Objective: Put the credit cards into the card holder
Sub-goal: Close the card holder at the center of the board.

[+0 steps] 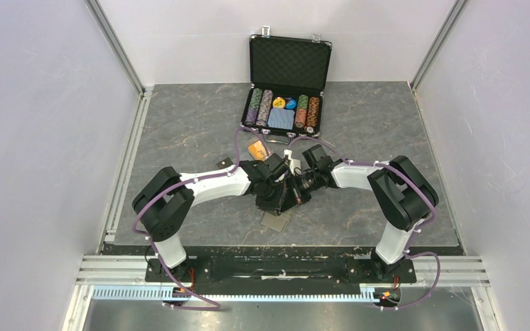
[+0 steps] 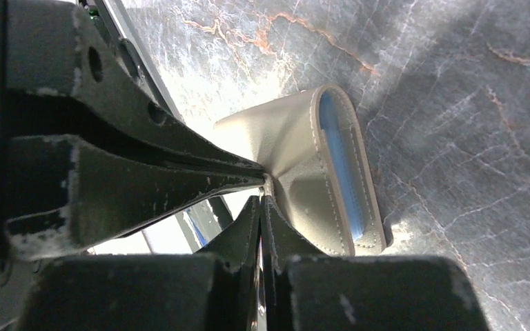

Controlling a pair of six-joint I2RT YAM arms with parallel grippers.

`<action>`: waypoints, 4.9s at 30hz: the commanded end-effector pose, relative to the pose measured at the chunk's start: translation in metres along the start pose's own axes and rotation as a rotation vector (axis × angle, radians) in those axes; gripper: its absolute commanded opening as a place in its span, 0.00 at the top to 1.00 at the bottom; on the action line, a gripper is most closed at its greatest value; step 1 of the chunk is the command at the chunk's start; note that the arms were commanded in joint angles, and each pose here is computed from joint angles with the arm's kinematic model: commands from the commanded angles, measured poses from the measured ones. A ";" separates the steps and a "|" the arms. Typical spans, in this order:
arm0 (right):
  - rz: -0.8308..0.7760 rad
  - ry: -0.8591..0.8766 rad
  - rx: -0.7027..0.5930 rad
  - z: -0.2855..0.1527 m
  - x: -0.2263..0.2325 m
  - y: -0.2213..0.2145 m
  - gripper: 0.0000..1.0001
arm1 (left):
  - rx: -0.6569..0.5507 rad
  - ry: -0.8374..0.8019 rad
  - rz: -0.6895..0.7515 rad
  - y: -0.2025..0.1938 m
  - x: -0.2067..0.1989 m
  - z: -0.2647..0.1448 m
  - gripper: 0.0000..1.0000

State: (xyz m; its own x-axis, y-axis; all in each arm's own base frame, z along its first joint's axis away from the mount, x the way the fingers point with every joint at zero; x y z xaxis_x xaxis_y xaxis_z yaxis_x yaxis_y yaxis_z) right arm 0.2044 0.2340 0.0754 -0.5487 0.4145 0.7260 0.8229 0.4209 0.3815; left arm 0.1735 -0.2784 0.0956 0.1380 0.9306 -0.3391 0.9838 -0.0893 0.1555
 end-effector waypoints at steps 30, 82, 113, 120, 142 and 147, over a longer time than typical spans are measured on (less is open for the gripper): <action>0.053 -0.074 -0.029 -0.007 -0.006 -0.005 1.00 | -0.055 -0.066 -0.056 0.008 -0.013 0.000 0.98; 0.113 -0.066 -0.013 -0.003 -0.005 -0.032 1.00 | 0.067 -0.315 -0.166 -0.006 0.002 0.002 0.75; 0.033 -0.028 -0.135 -0.010 0.010 -0.005 1.00 | -0.033 -0.144 -0.086 0.008 0.002 -0.018 0.98; 0.038 -0.042 -0.137 -0.005 0.008 0.000 1.00 | -0.030 -0.096 -0.059 0.004 0.005 -0.013 0.98; 0.123 -0.307 0.064 -0.004 -0.030 -0.041 1.00 | -0.091 -0.161 -0.079 0.016 -0.010 -0.024 0.98; 0.116 -0.304 0.060 -0.005 -0.028 -0.039 1.00 | -0.060 -0.124 -0.071 0.013 -0.005 -0.019 0.98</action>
State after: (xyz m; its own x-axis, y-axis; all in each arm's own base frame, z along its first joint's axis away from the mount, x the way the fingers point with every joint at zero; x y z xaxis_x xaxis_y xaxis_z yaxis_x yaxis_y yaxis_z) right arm 0.2029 0.2271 0.0675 -0.5000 0.5540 0.6657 0.8654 0.3480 0.3605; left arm 0.1742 -0.2715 0.1056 0.0580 0.8910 -0.4503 0.9911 0.0027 0.1329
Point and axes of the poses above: each gripper's point midway between its finger pads, its own z axis out along the fingers, its own x axis along the line the jaws close on, y = z × x, the point moved 7 cm from there along -z, back along the fingers, and after that the axes turned 9 degrees about -z, right-handed, at the moved point
